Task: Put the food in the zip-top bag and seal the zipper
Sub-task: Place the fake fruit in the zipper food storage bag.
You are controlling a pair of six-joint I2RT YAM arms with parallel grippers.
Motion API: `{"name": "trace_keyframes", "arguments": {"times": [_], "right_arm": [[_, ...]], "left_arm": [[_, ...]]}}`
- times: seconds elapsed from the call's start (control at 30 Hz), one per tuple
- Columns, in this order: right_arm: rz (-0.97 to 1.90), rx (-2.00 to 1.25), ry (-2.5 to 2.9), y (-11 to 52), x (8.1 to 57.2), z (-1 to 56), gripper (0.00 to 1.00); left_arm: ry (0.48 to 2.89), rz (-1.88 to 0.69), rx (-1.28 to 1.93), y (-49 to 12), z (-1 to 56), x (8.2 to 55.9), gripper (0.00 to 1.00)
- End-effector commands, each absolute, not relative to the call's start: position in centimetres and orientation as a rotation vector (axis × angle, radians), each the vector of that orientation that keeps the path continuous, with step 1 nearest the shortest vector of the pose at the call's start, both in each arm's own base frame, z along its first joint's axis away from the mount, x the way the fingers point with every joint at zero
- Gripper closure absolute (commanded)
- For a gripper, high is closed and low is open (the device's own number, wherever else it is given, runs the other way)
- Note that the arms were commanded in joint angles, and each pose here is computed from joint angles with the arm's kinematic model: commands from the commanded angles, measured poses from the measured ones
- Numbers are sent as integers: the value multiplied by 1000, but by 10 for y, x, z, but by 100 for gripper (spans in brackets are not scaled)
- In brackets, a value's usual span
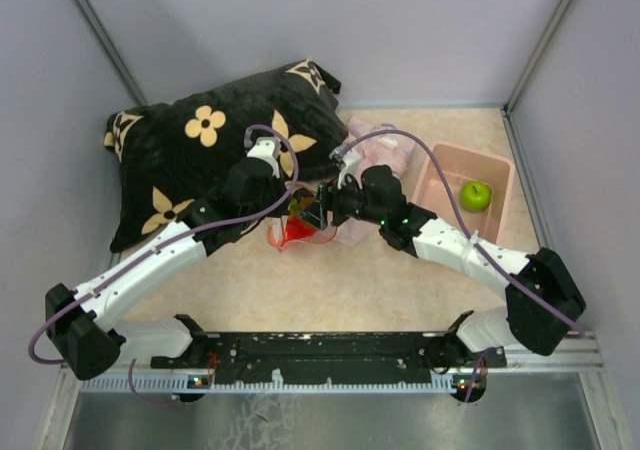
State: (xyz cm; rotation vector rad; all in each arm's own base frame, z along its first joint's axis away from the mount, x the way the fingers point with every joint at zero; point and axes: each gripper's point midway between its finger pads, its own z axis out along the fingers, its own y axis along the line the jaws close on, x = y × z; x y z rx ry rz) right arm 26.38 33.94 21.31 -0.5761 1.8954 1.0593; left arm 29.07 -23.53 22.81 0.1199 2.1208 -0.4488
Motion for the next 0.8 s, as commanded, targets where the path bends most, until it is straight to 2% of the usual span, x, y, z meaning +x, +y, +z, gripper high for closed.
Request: {"name": "trace_keyframes", "arguments": {"times": [0.0,0.37,0.57,0.77], "right_arm": [[1048,-543,1782,349,280,223,48],[1055,-386,1764,368,309,205,44],[1081,-323,1753,381,320,204,38],[1084,-304,1791,392,330,190,27]], "left_arm": [[2099,-507,105,-245,244,293,100],[2104,-512,109,-247,246,293,100],[2117,-535,108,-251,244,292,100],[2123,-558,106,-254,243,290,100]]}}
